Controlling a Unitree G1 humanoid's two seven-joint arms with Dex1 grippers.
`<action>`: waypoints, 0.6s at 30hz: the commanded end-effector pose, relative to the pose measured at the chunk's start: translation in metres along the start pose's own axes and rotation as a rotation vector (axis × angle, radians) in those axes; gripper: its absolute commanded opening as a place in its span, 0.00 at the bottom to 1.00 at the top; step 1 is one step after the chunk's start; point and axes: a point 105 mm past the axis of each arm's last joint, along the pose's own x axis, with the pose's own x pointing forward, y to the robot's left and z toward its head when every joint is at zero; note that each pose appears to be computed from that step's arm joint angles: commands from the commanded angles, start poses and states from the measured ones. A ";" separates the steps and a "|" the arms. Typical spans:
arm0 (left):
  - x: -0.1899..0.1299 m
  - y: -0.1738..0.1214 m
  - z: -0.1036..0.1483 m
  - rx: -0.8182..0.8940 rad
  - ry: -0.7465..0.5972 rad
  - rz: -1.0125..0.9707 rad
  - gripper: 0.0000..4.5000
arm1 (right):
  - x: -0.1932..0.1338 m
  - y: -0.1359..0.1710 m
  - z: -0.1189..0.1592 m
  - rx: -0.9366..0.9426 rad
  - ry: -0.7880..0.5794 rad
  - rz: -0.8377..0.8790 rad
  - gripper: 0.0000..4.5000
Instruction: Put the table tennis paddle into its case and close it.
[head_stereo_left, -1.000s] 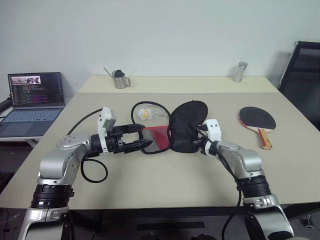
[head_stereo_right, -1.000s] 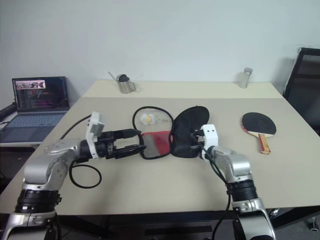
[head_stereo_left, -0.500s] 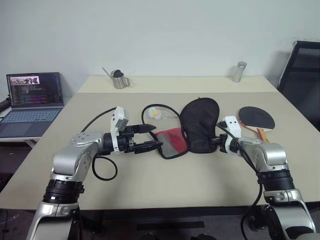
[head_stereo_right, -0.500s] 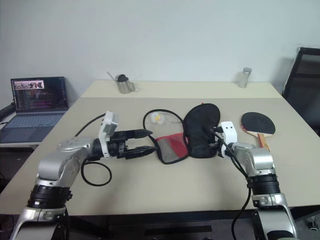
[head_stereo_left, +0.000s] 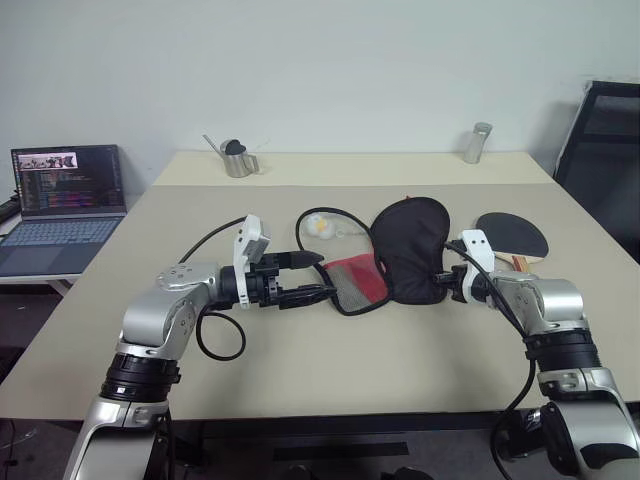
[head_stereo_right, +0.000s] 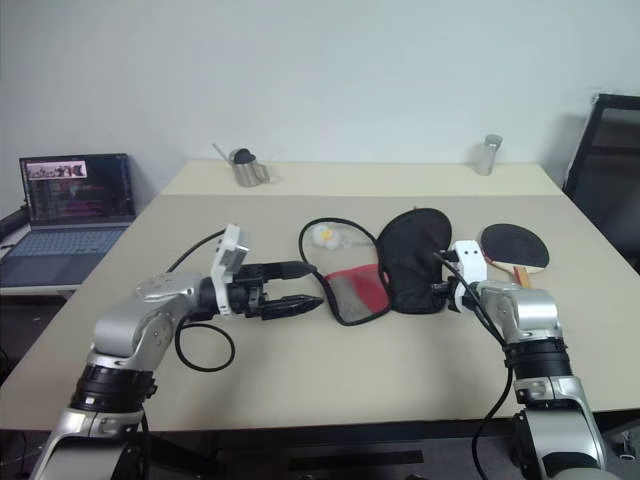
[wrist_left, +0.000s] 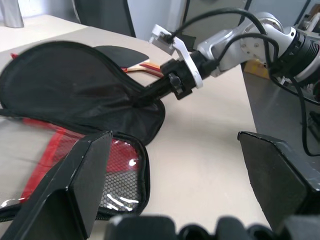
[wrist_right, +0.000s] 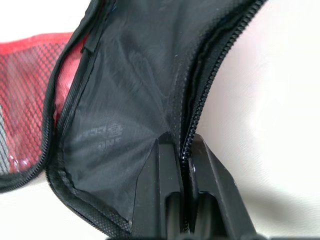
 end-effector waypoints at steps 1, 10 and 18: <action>0.002 -0.002 0.013 0.056 -0.019 -0.013 0.98 | -0.010 -0.008 0.023 -0.060 -0.074 -0.036 0.30; 0.002 -0.002 0.013 0.057 -0.020 -0.011 0.98 | -0.036 -0.027 0.064 -0.184 -0.185 -0.084 0.97; 0.000 0.001 0.012 0.072 0.006 -0.009 0.98 | -0.051 -0.117 0.056 -0.074 -0.166 -0.441 0.97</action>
